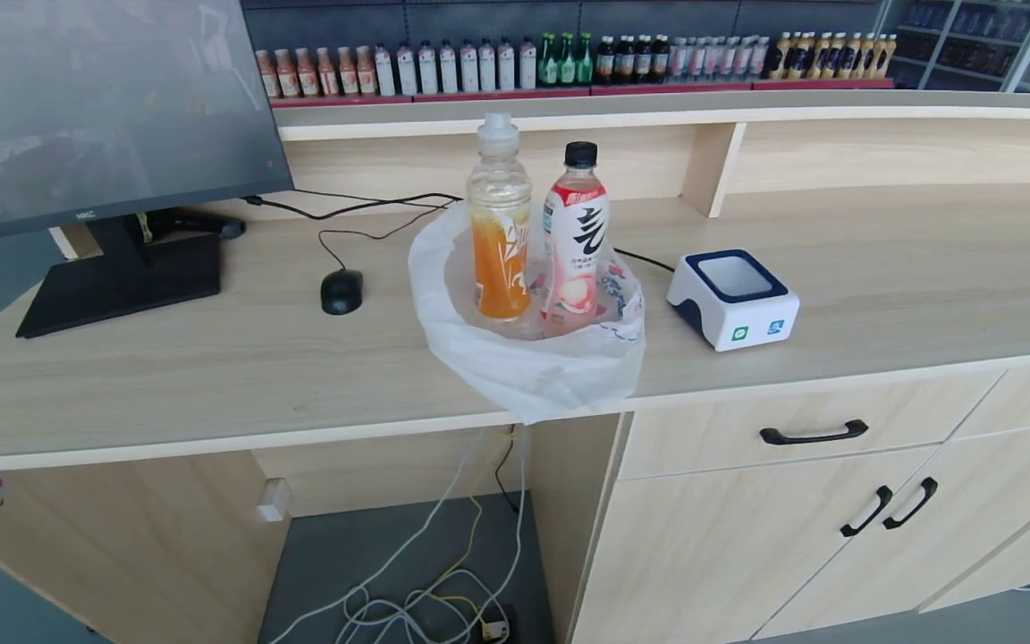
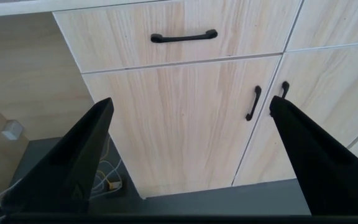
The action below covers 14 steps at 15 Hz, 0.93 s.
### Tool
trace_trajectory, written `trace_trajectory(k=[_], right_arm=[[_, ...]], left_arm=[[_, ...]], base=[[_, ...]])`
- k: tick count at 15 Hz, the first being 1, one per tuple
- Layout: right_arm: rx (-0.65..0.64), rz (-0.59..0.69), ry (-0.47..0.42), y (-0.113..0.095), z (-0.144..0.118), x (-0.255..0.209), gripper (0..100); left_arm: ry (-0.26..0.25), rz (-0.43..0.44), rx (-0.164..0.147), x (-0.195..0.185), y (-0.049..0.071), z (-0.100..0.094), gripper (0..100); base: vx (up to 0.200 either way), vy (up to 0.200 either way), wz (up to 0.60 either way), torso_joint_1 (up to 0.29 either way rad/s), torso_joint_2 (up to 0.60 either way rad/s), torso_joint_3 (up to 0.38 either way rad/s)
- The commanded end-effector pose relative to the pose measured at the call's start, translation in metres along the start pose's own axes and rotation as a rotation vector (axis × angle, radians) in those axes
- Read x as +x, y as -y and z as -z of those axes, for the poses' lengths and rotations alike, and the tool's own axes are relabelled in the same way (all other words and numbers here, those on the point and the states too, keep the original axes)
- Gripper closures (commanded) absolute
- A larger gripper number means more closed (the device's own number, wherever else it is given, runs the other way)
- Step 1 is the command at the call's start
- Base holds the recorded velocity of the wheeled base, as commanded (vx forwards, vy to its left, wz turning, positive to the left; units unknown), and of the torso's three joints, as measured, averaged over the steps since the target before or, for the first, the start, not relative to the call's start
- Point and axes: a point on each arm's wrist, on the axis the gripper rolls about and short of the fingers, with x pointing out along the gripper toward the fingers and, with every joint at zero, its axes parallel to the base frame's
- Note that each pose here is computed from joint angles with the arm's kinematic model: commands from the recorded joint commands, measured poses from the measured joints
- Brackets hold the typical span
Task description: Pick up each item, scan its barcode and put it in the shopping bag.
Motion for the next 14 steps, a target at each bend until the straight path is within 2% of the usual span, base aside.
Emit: trace_trajectory(k=[1,4,8,14], right_arm=[[0.000,0.000,-0.001,0.0000,0.0000,0.0001,0],[-0.012,-0.002,-0.001,0.0000,0.0000,0.0001,0],[-0.017,-0.004,-0.003,-0.0001,0.0002,0.0001,0],[-0.015,-0.004,-0.003,-0.0001,0.0002,0.0001,0]], left_arm=[[0.001,0.000,-0.001,0.0000,0.0000,0.0000,0],[0.001,0.000,-0.001,0.0000,0.0000,0.0000,0],[0.001,0.000,-0.001,0.0000,0.0000,0.0000,0],[0.001,0.000,-0.002,0.0000,0.0000,0.0000,0]], base=[[0.000,-0.200,0.00,0.007,0.00,-0.002],[0.000,-0.200,0.00,0.009,0.00,0.005],[0.000,-0.200,0.60,0.000,0.00,0.002],[0.000,-0.200,0.00,0.003,0.00,-0.001]])
